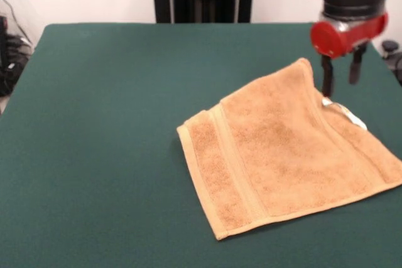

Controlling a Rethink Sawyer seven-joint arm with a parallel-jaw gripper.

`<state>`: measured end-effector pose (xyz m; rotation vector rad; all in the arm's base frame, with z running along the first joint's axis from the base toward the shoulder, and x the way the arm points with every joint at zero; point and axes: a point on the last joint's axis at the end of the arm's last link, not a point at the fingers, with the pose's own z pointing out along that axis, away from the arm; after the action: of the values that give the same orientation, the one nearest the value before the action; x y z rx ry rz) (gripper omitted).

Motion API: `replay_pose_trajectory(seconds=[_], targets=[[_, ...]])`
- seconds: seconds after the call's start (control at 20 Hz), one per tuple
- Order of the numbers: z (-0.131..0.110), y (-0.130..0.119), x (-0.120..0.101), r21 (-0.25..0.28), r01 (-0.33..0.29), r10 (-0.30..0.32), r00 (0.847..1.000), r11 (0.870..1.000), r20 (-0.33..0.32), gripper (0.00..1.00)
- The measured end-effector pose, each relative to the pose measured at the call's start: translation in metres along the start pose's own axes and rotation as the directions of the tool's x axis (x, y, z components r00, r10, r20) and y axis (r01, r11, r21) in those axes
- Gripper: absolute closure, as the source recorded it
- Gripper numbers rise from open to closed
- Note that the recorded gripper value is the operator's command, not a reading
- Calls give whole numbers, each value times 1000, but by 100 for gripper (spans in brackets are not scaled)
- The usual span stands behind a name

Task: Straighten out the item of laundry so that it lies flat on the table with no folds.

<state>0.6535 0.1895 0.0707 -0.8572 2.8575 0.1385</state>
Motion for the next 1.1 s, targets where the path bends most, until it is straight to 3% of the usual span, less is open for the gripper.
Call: replay_pose_trajectory(seconds=[0.25,0.65,1.1], targets=[[-16,-46,17,35,-47,47,999,998,8,0],[-8,-105,57,61,-102,103,995,993,-12,0],[5,-144,99,71,-138,141,989,988,-41,0]])
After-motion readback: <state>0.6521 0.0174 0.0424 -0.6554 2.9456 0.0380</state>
